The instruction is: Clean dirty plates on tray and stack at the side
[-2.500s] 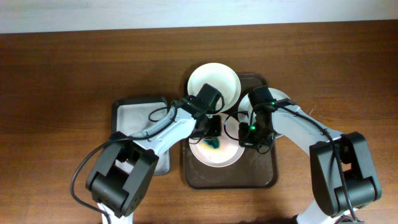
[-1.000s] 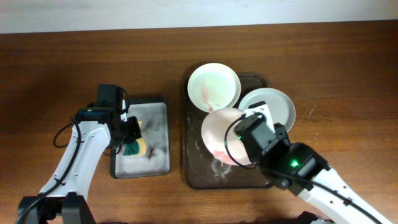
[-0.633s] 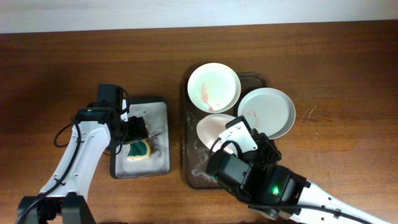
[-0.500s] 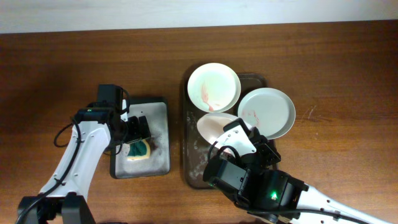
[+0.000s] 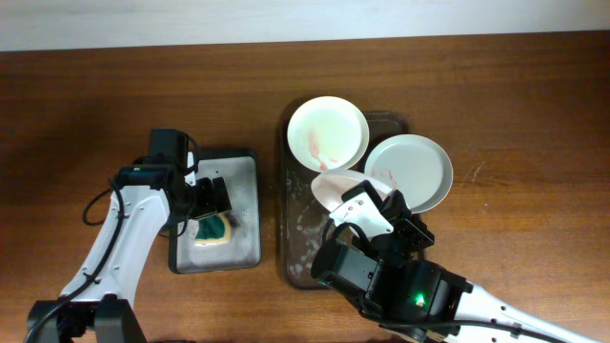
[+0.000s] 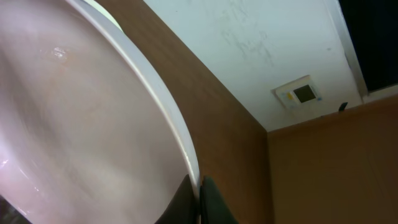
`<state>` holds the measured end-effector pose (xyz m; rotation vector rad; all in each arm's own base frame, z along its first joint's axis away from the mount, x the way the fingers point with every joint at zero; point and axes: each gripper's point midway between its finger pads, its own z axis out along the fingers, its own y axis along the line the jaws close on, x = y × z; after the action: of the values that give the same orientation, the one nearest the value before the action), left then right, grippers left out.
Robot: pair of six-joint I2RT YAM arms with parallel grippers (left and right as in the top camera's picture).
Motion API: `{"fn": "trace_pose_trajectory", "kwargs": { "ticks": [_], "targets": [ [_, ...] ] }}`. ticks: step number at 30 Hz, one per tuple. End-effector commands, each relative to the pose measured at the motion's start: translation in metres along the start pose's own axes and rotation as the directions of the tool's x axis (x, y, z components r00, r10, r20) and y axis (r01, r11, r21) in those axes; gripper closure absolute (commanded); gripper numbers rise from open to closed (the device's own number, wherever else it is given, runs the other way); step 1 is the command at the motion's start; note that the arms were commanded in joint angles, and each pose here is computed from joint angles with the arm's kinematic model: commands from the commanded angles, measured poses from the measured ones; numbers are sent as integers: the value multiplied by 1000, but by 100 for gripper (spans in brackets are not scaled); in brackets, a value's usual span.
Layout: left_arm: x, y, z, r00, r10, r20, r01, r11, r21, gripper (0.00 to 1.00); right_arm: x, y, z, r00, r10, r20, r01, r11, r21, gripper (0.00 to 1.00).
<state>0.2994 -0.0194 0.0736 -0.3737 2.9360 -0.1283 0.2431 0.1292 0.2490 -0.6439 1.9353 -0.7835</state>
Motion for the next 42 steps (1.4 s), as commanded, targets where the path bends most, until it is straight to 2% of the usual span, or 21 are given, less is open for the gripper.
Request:
{"fn": "trace_pose_trajectory", "kwargs": {
  "ticks": [1,6,35,37,39,40,41,42],
  "targets": [
    [2,0,0,1000,0,-3,0,1000,9,1,-4,-8,-2,1000,3,16,-4,999,42,96],
    [2,0,1,1000,0,-3,0,1000,9,1,-4,-8,-2,999,-39,14,38,998,42,96],
    [2,1,1,1000,0,-2,0,1000,6,1,-5,-8,-2,999,-35,15,34,999,42,96],
    [2,1,1,1000,0,-2,0,1000,6,0,-5,-14,-2,999,-32,18,31,997,77,96],
    [2,1,1,1000,0,-2,0,1000,6,1,-13,1,-3,999,29,37,-29,1000,-4,96],
    [2,1,1,1000,0,-2,0,1000,6,1,-11,2,-3,999,-4,35,4,1000,-11,96],
    [2,1,1,1000,0,-2,0,1000,6,1,-9,-5,-3,999,-23,28,22,999,31,96],
    [2,1,1,1000,0,-2,0,1000,6,1,-8,-15,0,998,54,26,-56,996,76,96]
  ]
}}
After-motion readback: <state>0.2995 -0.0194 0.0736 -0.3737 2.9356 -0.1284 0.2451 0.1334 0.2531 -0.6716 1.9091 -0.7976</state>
